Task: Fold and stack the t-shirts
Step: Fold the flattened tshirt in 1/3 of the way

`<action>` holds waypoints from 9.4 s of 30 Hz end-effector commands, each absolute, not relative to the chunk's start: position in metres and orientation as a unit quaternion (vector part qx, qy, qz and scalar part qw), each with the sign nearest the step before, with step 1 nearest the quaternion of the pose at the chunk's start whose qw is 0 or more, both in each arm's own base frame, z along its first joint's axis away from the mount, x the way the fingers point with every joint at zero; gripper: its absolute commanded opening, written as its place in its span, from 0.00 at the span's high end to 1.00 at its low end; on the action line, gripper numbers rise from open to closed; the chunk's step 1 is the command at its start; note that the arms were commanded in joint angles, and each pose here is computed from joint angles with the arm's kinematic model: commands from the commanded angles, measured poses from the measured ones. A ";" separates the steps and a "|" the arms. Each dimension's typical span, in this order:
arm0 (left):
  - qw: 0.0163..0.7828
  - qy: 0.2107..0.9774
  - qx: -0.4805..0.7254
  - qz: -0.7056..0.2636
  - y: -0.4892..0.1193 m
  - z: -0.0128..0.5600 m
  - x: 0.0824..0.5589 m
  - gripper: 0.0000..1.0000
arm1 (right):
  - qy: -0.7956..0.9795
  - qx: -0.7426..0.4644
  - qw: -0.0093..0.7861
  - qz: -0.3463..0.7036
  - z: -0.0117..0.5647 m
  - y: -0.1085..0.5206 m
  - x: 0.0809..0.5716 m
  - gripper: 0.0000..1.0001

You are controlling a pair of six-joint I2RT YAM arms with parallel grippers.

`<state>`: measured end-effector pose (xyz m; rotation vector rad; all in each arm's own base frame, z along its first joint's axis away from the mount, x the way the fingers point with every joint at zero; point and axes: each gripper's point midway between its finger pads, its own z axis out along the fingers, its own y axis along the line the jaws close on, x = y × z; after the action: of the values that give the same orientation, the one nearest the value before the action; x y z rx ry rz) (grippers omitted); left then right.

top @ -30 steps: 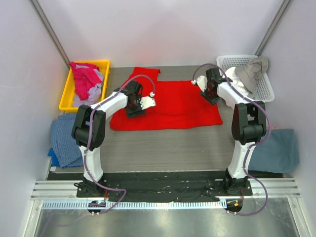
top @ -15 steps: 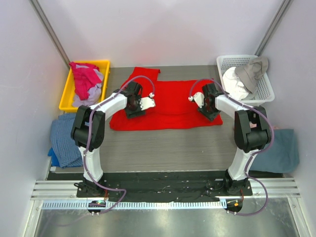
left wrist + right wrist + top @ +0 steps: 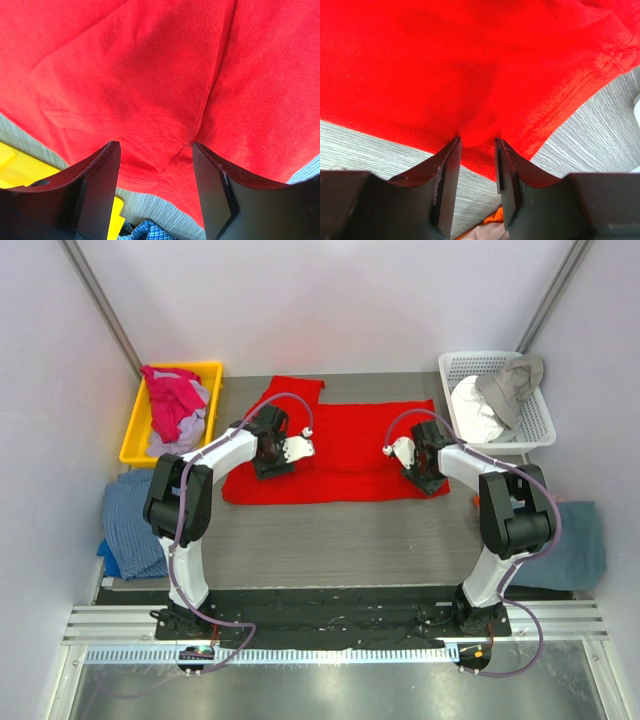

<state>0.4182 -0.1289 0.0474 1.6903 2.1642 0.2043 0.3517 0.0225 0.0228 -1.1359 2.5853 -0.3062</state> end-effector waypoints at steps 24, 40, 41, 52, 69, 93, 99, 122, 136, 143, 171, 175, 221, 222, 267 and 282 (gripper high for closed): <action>0.227 0.765 0.601 0.044 -0.146 0.069 0.422 0.39 | 0.882 -0.410 0.209 -0.105 0.078 0.070 0.375 0.57; 0.201 0.768 0.607 0.034 -0.143 0.057 0.415 0.39 | 0.880 -0.411 0.207 -0.114 0.077 0.064 0.369 0.57; 0.199 0.768 0.608 0.034 -0.143 0.056 0.415 0.39 | 0.881 -0.410 0.208 -0.115 0.077 0.063 0.370 0.57; 0.190 0.772 0.605 0.035 -0.142 0.046 0.420 0.41 | 0.880 -0.412 0.205 -0.119 0.076 0.061 0.364 0.58; 0.188 0.774 0.604 0.036 -0.138 0.044 0.424 0.47 | 0.880 -0.413 0.203 -0.122 0.076 0.059 0.363 0.58; 0.250 0.769 0.585 0.061 -0.155 0.071 0.474 1.00 | 0.886 -0.408 0.188 -0.116 0.062 0.056 0.349 0.58; 0.290 0.762 0.572 0.091 -0.163 0.079 0.512 1.00 | 0.888 -0.404 0.181 -0.123 0.060 0.052 0.343 0.58; 0.380 0.727 0.551 0.154 -0.200 0.098 0.569 1.00 | 0.893 -0.399 0.166 -0.127 0.052 0.050 0.346 0.58; 0.380 0.726 0.548 0.165 -0.203 0.093 0.566 0.95 | 0.893 -0.401 0.161 -0.124 0.044 0.050 0.343 0.58; 0.392 0.730 0.535 0.163 -0.208 0.096 0.566 0.60 | 0.894 -0.400 0.159 -0.124 0.043 0.049 0.341 0.58; 0.415 0.739 0.495 0.191 -0.171 0.115 0.561 0.46 | 0.893 -0.401 0.164 -0.120 0.043 0.049 0.335 0.58; 0.395 0.772 0.473 0.158 -0.145 0.110 0.566 0.41 | 0.892 -0.403 0.161 -0.124 0.041 0.046 0.333 0.58; 0.295 0.803 0.517 0.028 -0.106 0.053 0.560 0.68 | 0.900 -0.394 0.146 -0.117 0.025 0.044 0.318 0.58; 0.296 0.803 0.517 0.029 -0.105 0.053 0.561 0.72 | 0.900 -0.394 0.146 -0.118 0.026 0.044 0.319 0.58; 0.305 0.807 0.504 -0.033 -0.134 0.069 0.559 0.46 | 0.904 -0.389 0.136 -0.112 0.012 0.043 0.309 0.58; 0.290 0.811 0.506 -0.045 -0.136 0.055 0.556 0.59 | 0.904 -0.388 0.140 -0.114 0.016 0.044 0.310 0.59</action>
<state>0.5501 -0.1281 0.0395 1.3564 2.2046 -0.1007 0.3213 0.0438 0.0212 -1.1258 2.5791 -0.3467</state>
